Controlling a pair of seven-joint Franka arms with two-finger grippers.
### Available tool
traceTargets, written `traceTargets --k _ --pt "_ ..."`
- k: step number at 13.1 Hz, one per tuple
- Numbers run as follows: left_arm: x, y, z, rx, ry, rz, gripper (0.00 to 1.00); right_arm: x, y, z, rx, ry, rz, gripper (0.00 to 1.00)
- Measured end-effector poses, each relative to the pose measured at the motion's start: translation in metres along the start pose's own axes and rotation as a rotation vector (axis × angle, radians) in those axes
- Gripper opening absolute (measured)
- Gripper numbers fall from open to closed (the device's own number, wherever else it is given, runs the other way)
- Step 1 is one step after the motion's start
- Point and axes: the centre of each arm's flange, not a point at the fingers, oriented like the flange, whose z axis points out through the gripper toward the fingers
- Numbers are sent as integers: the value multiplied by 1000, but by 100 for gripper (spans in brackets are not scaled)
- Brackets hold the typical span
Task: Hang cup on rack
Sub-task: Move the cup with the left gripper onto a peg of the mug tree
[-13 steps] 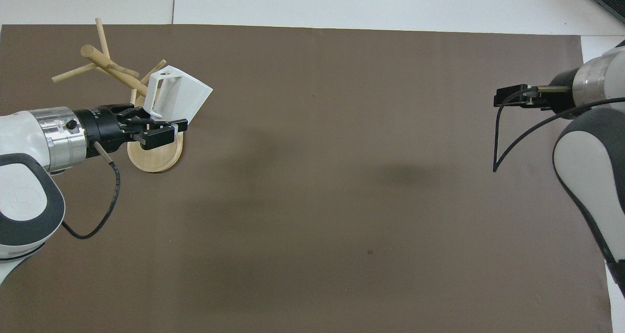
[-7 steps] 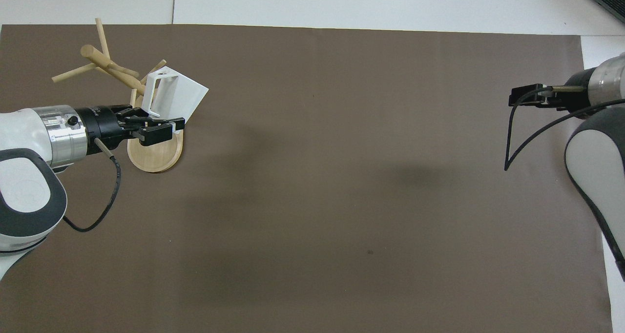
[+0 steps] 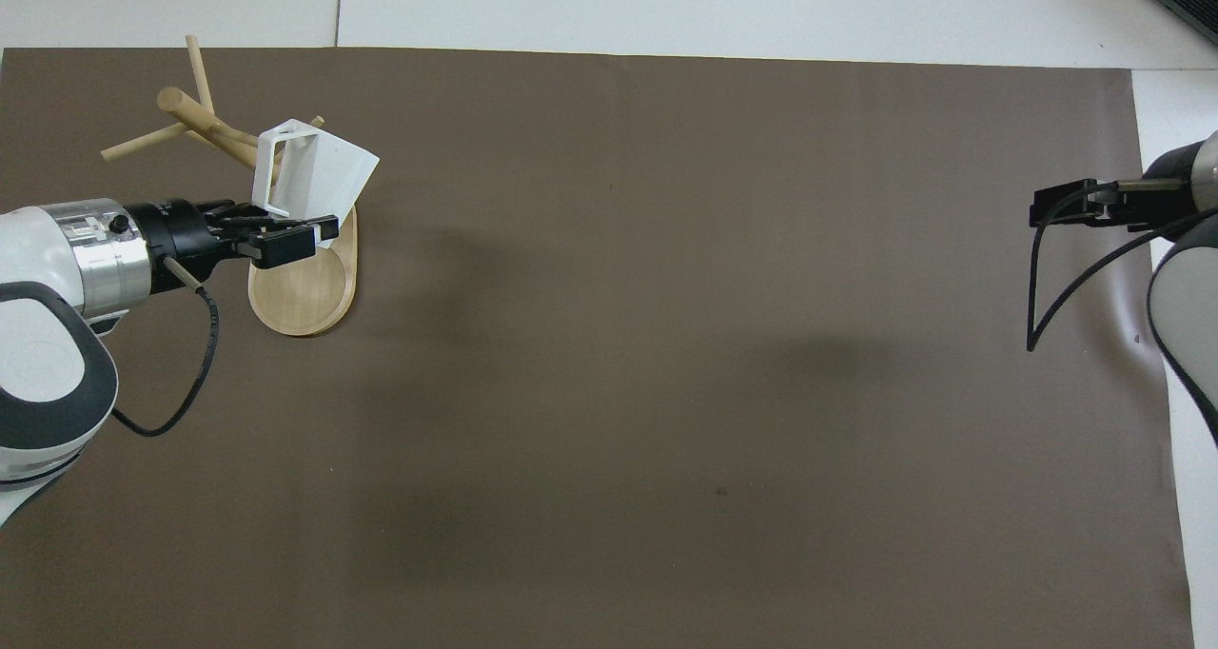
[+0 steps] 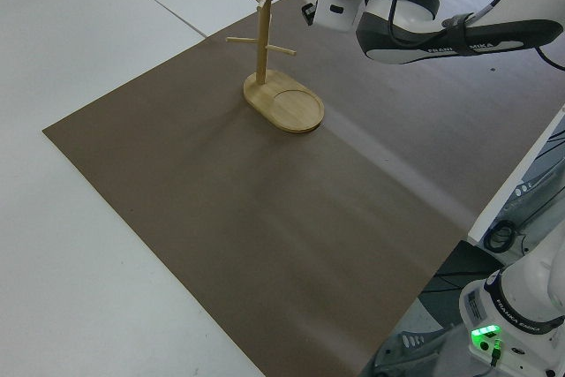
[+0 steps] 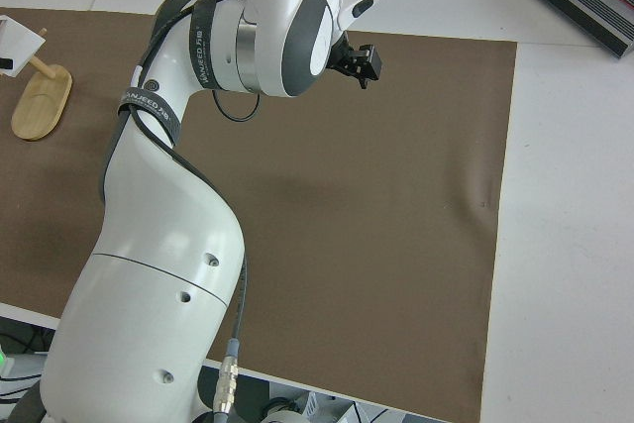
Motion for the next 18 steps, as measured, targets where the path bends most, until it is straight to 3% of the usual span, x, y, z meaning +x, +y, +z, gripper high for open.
traceTargets --k 8,18 --pt "-3 14 3 -25 9 -17 71 -1 8 -8 -6 -12 12 100" --pt "-9 34 1 -41 -4 -160 71 -2 8 -7 -6 -22 13 100"
